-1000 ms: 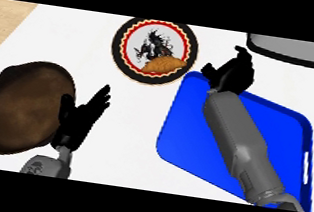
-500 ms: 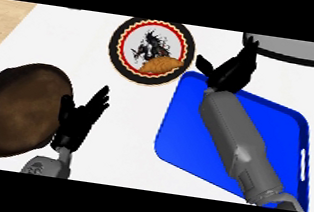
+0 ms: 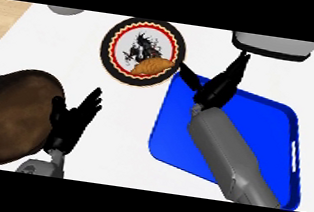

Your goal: Pick the croissant from the tray and place it in the plate

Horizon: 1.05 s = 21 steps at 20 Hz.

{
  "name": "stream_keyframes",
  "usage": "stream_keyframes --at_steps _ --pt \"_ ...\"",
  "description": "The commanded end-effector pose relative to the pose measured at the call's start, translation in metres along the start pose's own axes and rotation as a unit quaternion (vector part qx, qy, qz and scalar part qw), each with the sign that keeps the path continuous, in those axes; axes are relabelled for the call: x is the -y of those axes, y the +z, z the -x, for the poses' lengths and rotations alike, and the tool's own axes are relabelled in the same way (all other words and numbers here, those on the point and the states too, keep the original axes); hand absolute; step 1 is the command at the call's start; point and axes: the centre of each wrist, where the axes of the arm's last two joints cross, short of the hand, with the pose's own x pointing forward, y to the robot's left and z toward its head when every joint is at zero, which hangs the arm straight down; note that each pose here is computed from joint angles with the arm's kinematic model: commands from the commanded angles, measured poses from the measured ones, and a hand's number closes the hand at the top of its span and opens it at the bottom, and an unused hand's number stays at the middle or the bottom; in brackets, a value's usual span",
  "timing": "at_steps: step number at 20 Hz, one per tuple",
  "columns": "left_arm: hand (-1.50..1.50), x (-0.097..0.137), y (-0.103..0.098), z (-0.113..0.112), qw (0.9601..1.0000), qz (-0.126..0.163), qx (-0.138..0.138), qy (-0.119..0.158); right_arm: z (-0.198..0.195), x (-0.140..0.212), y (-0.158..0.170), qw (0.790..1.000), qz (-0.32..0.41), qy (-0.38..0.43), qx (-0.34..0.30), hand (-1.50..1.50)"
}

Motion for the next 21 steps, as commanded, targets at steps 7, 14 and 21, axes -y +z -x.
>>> stream_keyframes --at_steps 7,14,21 --pt "0.0 -0.013 0.011 0.017 0.9999 -0.015 -0.005 -0.001 0.032 0.034 0.089 0.992 -0.116 -0.05 0.0 -1.5" --pt "0.0 -0.017 0.011 0.012 0.9996 -0.026 -0.001 0.012 0.056 0.046 0.112 0.989 -0.145 -0.02 0.004 -1.5" --pt "0.0 -0.003 0.01 0.003 0.9995 -0.026 -0.01 0.015 0.074 0.064 0.13 0.988 -0.155 -0.009 -0.012 -1.5"
